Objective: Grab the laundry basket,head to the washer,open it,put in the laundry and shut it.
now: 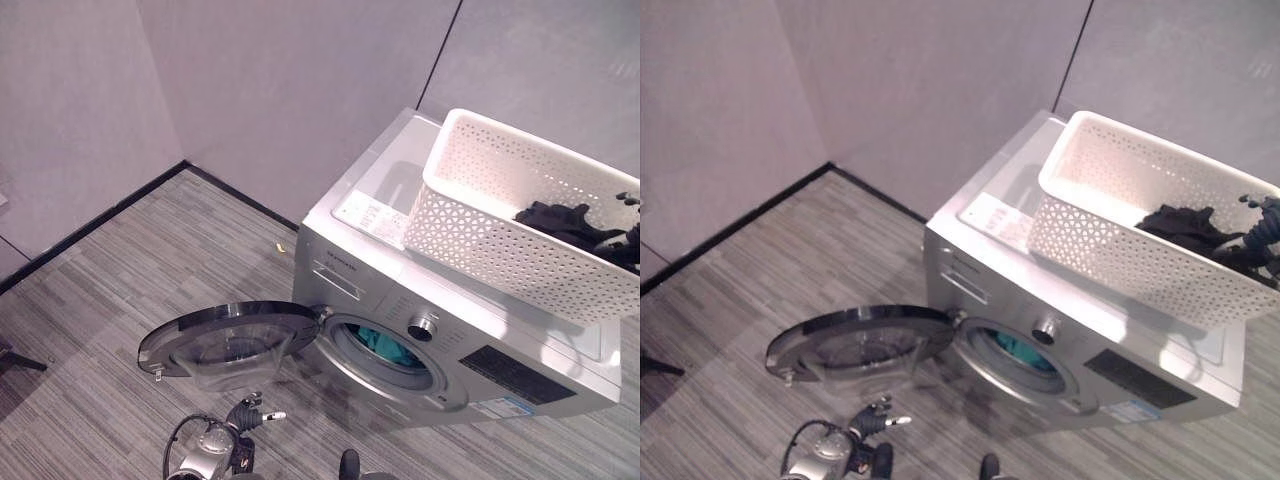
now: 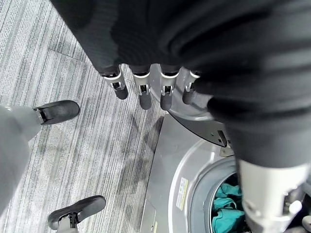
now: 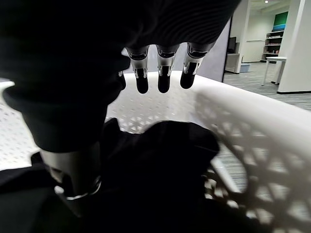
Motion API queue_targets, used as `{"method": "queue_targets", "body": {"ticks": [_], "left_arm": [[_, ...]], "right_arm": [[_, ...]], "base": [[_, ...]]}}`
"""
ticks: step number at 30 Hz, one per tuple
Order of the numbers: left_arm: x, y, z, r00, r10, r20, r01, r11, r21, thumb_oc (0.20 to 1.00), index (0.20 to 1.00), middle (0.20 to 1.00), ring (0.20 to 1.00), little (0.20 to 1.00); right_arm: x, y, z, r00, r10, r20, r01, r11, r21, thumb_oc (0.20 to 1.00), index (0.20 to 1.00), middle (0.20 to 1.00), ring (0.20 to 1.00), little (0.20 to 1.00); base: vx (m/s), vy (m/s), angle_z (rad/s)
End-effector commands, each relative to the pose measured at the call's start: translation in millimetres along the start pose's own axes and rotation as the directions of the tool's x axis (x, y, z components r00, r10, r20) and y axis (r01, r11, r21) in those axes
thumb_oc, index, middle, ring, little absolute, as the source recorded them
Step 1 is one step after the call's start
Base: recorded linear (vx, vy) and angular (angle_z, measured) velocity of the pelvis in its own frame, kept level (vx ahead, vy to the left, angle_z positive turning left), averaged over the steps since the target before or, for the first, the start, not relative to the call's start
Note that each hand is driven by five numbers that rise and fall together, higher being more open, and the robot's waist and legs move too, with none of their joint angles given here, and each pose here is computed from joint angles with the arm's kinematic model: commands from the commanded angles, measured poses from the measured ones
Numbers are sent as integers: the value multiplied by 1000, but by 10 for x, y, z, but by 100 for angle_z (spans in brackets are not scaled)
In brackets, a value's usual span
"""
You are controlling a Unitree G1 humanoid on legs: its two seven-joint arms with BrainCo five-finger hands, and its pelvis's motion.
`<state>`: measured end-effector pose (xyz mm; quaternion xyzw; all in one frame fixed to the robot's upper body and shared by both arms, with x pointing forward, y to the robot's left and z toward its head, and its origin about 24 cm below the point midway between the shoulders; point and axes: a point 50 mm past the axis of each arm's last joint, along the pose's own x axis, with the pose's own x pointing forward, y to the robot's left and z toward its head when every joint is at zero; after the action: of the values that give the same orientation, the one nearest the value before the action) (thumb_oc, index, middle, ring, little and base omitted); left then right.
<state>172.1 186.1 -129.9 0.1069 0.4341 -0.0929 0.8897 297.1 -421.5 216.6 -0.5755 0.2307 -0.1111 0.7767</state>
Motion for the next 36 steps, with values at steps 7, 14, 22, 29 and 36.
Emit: {"method": "queue_targets", "body": {"ticks": [7, 14, 22, 29, 36], "left_arm": [[54, -37, 184, 998, -35, 52, 32, 999, 43, 1000, 1000, 1000, 1000, 1000], [77, 6, 320, 996, -10, 93, 6, 999, 36, 1000, 1000, 1000, 1000, 1000], [111, 11, 447, 994, -6, 110, -2, 998, 64, 1000, 1000, 1000, 1000, 1000], [135, -73, 504, 993, -24, 118, 17, 998, 63, 1000, 1000, 1000, 1000, 1000], [117, -125, 443, 992, -37, 120, 33, 999, 36, 1000, 1000, 1000, 1000, 1000]], "right_arm": [[60, 29, 14, 998, 45, -52, -49, 996, -69, 1000, 1000, 1000, 1000, 1000], [216, 614, 37, 972, 206, -117, -216, 973, -86, 1000, 1000, 1000, 1000, 1000], [233, 964, -59, 927, 315, -202, -325, 946, -12, 1000, 1000, 1000, 1000, 1000], [256, 959, 110, 927, 347, -140, -353, 935, -21, 1000, 1000, 1000, 1000, 1000], [257, 407, 373, 976, 218, -24, -218, 976, -13, 1000, 1000, 1000, 1000, 1000]], "base": [[-15, -24, -2], [-97, -52, -2], [-35, -39, 11], [14, -24, 16], [65, -16, -7]]}}
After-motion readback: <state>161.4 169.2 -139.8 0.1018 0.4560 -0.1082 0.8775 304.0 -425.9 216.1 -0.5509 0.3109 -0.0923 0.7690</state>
